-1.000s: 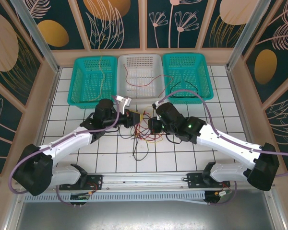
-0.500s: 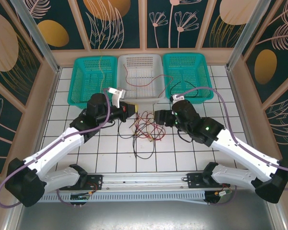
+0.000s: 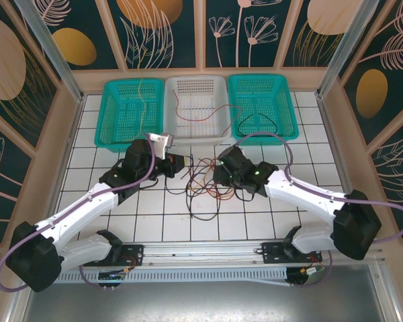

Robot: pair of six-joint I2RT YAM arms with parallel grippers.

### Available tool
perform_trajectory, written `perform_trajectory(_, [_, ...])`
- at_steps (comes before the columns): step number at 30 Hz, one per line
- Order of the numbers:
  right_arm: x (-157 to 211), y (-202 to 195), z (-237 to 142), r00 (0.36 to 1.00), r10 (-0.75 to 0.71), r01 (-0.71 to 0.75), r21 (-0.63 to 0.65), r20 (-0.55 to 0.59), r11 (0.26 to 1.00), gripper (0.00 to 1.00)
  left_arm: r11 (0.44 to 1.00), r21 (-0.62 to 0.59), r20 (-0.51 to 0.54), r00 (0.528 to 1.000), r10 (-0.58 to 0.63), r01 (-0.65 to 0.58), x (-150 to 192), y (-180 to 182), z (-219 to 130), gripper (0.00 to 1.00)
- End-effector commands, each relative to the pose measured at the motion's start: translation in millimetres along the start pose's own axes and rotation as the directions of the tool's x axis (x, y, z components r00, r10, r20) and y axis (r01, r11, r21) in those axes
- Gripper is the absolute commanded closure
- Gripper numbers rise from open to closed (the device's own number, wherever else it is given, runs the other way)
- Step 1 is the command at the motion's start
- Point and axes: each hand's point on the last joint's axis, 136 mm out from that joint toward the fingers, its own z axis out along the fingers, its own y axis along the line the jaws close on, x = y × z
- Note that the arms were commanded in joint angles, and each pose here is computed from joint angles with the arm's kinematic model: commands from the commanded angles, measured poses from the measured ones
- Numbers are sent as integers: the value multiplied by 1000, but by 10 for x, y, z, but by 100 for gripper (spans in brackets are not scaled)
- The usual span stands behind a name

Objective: Untangle the cables

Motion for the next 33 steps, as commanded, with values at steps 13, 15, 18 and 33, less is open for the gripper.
perform_trajectory(13, [-174,109,626,977,205,-205,8,-55,979,70,973,-186,52,990,-132,139,149,439,-40,81])
perform_trajectory(15, [-198,116,671,976,209,-209,2,-62,978,70,973,-185,49,990,-133,140,165,441,-37,81])
perform_trajectory(18, [-192,147,700,975,209,-210,-15,-70,978,63,973,-180,43,989,-140,146,182,435,-36,81])
perform_trajectory(33, [-2,265,788,955,265,-273,-47,-134,961,75,961,-230,15,988,-155,155,266,545,9,74])
